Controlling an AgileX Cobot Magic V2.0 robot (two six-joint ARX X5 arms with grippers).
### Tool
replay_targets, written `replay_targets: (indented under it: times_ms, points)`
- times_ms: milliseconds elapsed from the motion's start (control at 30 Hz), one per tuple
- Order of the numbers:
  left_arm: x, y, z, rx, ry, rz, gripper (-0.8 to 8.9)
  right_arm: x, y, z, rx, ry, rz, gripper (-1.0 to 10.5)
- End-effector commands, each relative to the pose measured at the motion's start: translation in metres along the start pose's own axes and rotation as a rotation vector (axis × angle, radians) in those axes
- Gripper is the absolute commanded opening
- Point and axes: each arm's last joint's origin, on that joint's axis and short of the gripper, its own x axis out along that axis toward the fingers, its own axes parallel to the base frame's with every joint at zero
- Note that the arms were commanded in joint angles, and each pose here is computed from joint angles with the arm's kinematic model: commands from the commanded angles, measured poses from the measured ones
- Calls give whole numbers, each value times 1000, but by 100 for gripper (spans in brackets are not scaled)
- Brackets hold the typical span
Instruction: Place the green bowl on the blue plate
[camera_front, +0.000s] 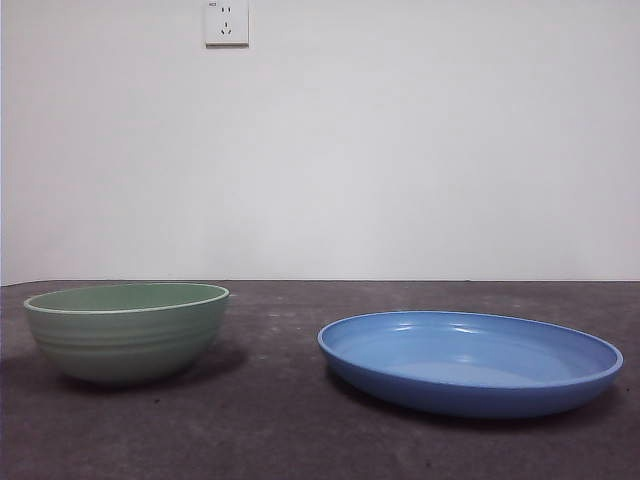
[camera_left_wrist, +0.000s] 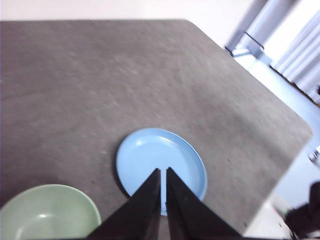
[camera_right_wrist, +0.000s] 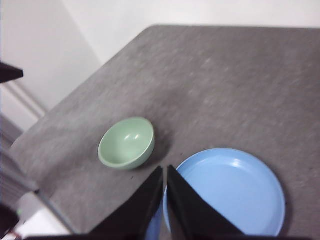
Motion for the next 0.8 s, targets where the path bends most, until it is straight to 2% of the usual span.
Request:
replay_targets:
  times_ms: [33,200,433,500,600,633,733,800]
  points:
    - [6,-5,2,41,32,-44,19,5,2,2,-33,41,35,8]
    - [14,-9,-1,66,79,-82,19,13,3,-2,-63,119,70,8]
    - [14,-10,-1,86,80,-83,30,13,4,1,-89,98,68,9]
    - [14,-10,-1,93,80,-83,59,13,4,1,-90,94,57,10]
    - [15,-9,-1,92,81,-83,220,13,4,1,-93,94,52,24]
    - [15,-9,-1,92,82,-83,295,13,3,1,-92,94,52,68]
    - [16,-9,-1,89,85,-83,523,14,3,1,-91,96,51,279]
    - [16,-9,-1,88,87,-82,635,14,3,1,-91,96,51,416]
